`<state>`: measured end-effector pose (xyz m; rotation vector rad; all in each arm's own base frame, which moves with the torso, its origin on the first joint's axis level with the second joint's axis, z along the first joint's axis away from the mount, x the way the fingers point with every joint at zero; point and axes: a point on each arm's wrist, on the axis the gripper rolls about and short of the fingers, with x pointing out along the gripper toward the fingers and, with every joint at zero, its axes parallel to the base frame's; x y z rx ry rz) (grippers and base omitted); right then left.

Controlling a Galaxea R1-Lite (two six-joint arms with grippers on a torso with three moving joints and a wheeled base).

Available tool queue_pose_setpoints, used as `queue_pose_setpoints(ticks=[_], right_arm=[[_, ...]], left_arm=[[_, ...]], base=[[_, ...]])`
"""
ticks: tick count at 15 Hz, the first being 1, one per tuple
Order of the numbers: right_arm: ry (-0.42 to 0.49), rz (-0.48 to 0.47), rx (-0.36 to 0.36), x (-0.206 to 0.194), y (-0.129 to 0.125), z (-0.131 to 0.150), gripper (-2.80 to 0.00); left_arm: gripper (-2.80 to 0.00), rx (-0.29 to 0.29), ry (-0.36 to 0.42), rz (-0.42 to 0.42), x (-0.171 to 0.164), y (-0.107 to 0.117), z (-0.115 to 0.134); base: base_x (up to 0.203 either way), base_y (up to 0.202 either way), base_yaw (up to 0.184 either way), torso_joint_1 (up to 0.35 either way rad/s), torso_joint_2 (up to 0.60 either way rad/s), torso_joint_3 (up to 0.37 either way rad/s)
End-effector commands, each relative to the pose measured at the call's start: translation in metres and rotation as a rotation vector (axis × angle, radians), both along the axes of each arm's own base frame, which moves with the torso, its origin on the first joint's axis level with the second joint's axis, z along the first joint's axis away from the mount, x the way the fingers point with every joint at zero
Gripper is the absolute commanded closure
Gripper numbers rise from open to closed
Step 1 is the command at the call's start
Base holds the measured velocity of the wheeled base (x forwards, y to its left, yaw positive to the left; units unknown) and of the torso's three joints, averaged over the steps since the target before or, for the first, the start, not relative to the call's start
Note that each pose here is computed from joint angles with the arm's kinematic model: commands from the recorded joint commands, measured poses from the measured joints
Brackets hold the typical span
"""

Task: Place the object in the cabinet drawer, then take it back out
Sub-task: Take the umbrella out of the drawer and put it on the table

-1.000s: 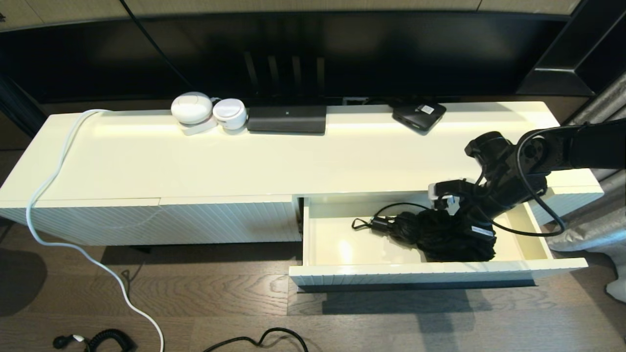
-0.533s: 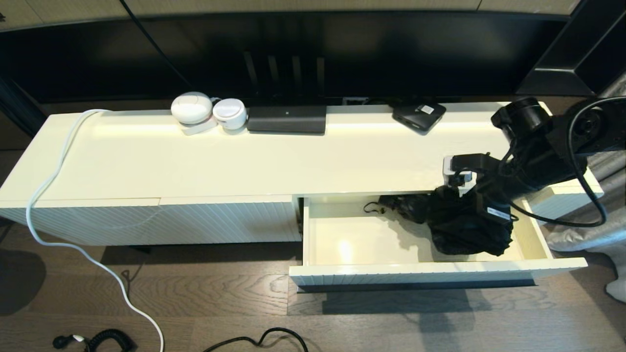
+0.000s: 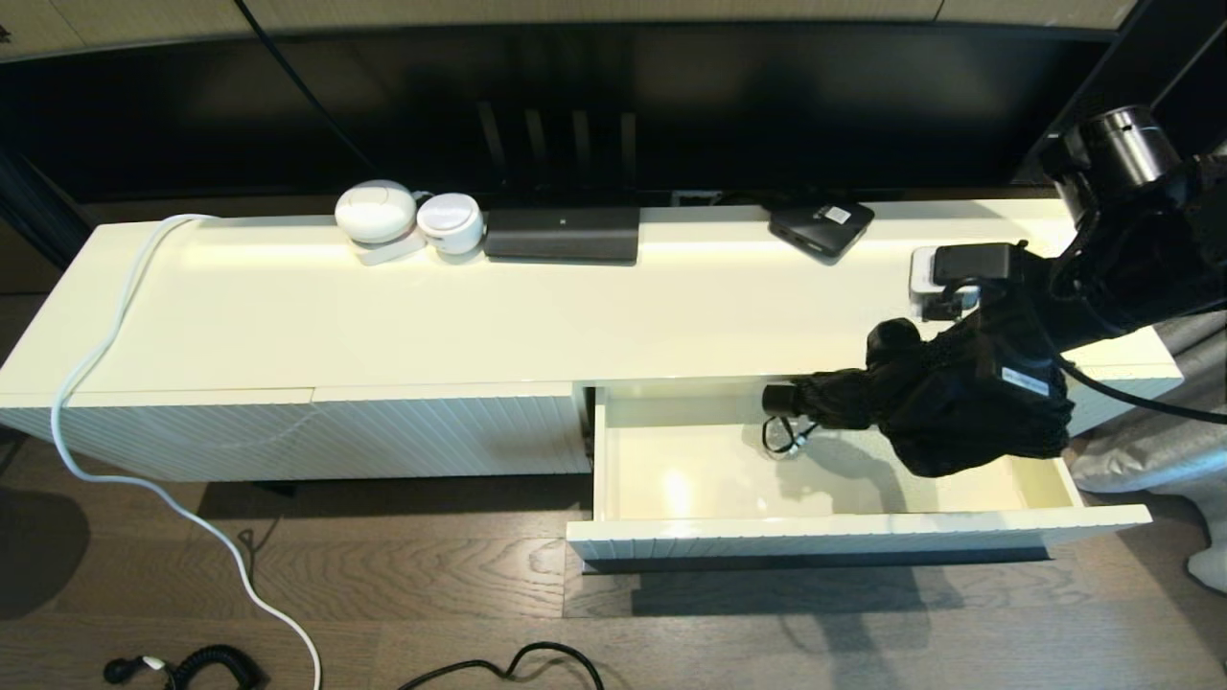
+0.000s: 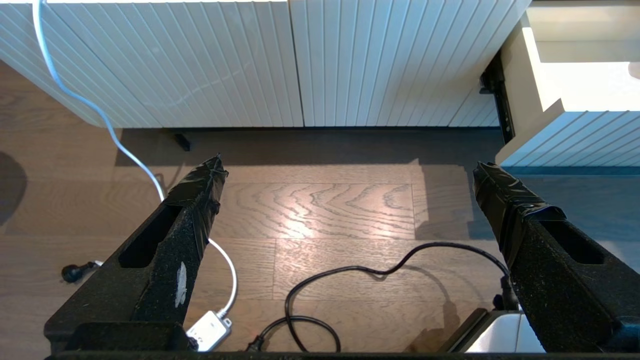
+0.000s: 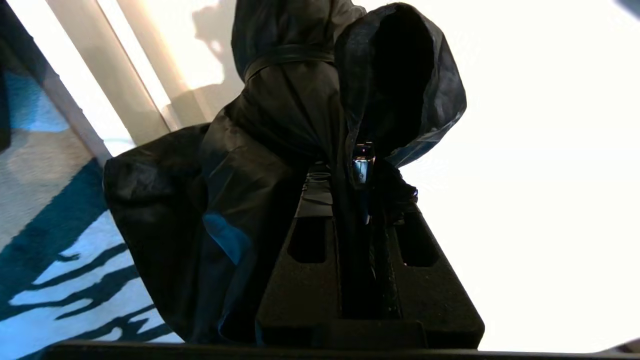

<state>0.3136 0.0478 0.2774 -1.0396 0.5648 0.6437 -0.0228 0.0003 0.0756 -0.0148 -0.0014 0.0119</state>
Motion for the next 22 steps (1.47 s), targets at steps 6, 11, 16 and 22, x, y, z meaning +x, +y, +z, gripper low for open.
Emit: queue_pose_setpoints(ticks=[6,11,16,22], right_arm=[[-0.127,0.027,0.017,-0.044,0.000,0.039,0.00],[-0.221,0.049,0.029,-0.063,0.006,0.063,0.00],[-0.394,0.043,0.054,-0.063,0.023,0.093,0.00],[-0.477,0.075,0.092,-0.056,0.060,0.109,0.00]], left_arm=[[-2.80,-0.001,0.000,0.000,0.000,0.000,0.000],[-2.80,-0.001,0.000,0.000,0.000,0.000,0.000],[-2.80,-0.001,0.000,0.000,0.000,0.000,0.000],[-2.80,-0.001,0.000,0.000,0.000,0.000,0.000]], base=[[0.000,0.000,0.000,0.000,0.00,0.000],[0.000,0.000,0.000,0.000,0.00,0.000],[0.000,0.000,0.000,0.000,0.00,0.000],[0.000,0.000,0.000,0.000,0.00,0.000]])
